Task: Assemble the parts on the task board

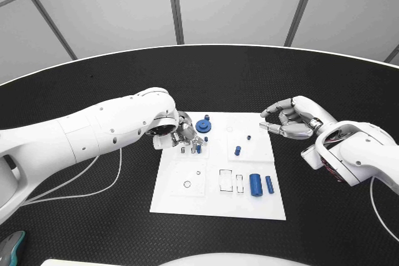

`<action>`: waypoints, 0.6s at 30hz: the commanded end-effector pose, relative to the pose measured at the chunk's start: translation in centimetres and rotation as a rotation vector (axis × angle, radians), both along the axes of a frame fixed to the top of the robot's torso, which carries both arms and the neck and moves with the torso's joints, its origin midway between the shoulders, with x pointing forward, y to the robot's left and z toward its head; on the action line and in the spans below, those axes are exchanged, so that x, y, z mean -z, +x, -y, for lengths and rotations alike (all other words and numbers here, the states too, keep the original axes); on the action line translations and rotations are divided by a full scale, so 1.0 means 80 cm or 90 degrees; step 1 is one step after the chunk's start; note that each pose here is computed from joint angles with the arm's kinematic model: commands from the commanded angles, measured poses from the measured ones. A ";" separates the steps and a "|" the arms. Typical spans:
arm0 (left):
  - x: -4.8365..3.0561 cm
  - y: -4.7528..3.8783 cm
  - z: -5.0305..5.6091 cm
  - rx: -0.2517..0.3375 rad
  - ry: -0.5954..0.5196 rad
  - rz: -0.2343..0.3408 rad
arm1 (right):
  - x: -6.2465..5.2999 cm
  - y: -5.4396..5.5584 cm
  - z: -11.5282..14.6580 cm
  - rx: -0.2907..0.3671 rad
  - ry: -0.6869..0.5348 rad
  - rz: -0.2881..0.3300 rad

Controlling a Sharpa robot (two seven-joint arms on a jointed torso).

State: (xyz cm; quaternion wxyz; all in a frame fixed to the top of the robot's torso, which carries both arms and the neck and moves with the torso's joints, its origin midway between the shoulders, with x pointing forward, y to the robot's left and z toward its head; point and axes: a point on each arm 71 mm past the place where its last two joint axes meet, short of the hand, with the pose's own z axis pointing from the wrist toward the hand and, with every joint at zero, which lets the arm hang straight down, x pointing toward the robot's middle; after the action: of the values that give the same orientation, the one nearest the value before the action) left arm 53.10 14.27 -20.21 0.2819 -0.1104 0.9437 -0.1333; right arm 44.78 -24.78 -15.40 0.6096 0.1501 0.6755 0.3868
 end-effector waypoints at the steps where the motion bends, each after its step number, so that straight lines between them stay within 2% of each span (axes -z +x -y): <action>1: 0.0007 0.000 -0.001 -0.004 0.009 -0.004 | 0.000 0.000 0.000 0.000 0.000 0.000; 18: 0.0019 0.002 0.000 -0.004 0.013 -0.006 | 0.000 0.000 -0.002 -0.003 0.000 -0.002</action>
State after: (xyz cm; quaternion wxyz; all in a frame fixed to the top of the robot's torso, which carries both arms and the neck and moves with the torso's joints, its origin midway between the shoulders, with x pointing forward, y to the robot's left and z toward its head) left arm 53.25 14.10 -20.32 0.2799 -0.1083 0.9448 -0.1312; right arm 44.81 -24.62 -15.43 0.6077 0.1488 0.6768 0.3880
